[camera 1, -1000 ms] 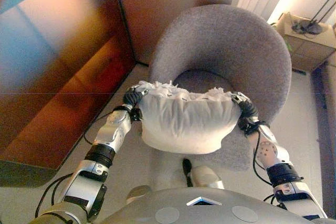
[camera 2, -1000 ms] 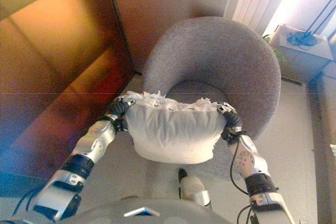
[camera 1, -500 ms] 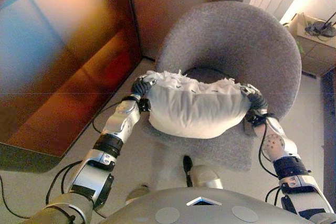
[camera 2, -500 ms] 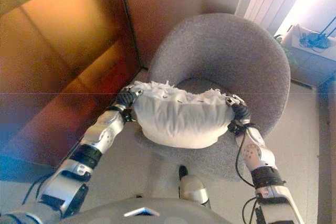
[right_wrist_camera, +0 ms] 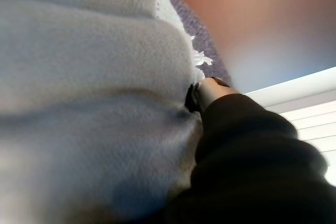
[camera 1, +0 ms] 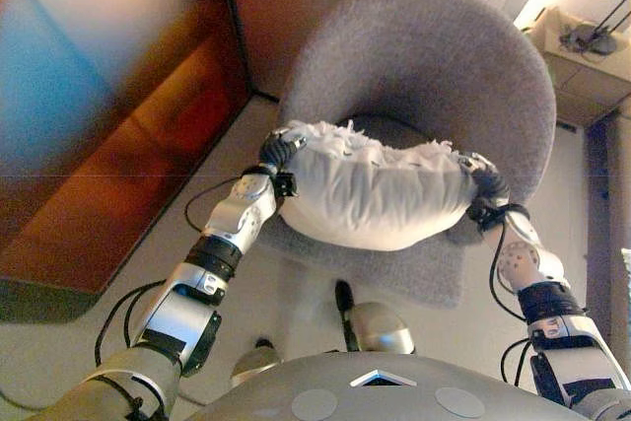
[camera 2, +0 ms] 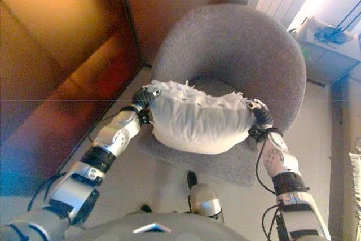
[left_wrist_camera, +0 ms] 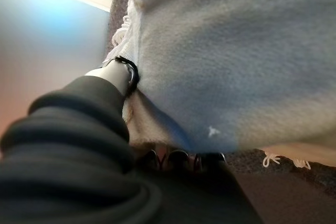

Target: Pick up the cushion and take it to the sofa

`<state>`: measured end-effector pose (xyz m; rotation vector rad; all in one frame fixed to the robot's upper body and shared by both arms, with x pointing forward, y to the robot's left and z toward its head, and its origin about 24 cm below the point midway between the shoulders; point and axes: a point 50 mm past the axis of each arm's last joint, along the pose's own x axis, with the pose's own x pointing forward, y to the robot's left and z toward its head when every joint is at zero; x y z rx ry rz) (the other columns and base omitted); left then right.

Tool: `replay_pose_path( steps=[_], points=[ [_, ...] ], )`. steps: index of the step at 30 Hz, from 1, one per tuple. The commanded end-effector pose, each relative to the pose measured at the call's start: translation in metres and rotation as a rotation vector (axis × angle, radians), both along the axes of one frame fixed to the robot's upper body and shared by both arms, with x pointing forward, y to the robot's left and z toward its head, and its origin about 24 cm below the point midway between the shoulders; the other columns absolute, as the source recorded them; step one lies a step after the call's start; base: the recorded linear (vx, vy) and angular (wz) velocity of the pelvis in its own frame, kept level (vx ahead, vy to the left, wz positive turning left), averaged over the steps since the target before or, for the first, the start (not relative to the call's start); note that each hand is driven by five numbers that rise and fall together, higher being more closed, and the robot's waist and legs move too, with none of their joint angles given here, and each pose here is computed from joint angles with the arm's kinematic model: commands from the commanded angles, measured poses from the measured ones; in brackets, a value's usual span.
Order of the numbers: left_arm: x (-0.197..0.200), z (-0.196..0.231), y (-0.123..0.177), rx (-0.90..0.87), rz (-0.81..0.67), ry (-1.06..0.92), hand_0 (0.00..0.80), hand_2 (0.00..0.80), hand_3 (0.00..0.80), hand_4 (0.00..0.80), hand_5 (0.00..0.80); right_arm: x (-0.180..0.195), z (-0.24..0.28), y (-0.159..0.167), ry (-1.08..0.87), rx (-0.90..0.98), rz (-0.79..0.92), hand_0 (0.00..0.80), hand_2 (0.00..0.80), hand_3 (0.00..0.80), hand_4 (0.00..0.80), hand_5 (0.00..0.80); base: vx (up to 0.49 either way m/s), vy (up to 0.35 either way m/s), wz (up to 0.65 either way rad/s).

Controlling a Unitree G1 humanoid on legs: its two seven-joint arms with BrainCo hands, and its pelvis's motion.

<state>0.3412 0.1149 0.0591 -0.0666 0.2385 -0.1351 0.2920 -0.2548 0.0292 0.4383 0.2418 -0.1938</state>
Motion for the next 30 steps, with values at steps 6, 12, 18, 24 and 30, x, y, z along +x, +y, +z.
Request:
replay_pose_path(
  steps=[6,12,18,24,30],
  points=[
    [0.027,0.080,-0.049,-0.043,-0.163,-0.253,0.800,0.800,0.800,0.800,0.800,0.062,0.113,0.037,-0.422,0.093,0.029,0.800,0.800,0.800,0.800,0.800,-0.020,-0.092,0.16],
    [0.032,0.091,-0.052,-0.092,-0.112,-0.275,0.800,0.800,0.800,0.800,0.800,0.071,0.128,0.035,-0.438,0.058,0.030,0.800,0.800,0.800,0.800,0.800,0.005,-0.048,0.00],
    [0.038,0.101,-0.057,-0.102,-0.106,-0.300,0.800,0.800,0.800,0.800,0.800,0.082,0.141,0.041,-0.443,0.052,0.046,0.800,0.800,0.800,0.800,0.800,-0.038,-0.013,0.00],
    [0.041,0.099,-0.054,-0.116,-0.066,-0.275,0.800,0.800,0.800,0.800,0.800,0.088,0.138,0.053,-0.403,0.029,0.087,0.800,0.800,0.800,0.800,0.800,-0.003,-0.026,0.01],
    [0.042,0.090,-0.048,-0.124,-0.033,-0.229,0.800,0.800,0.800,0.800,0.800,0.093,0.132,0.058,-0.349,0.017,0.098,0.800,0.800,0.800,0.800,0.800,0.037,-0.039,-0.01]
  ],
)
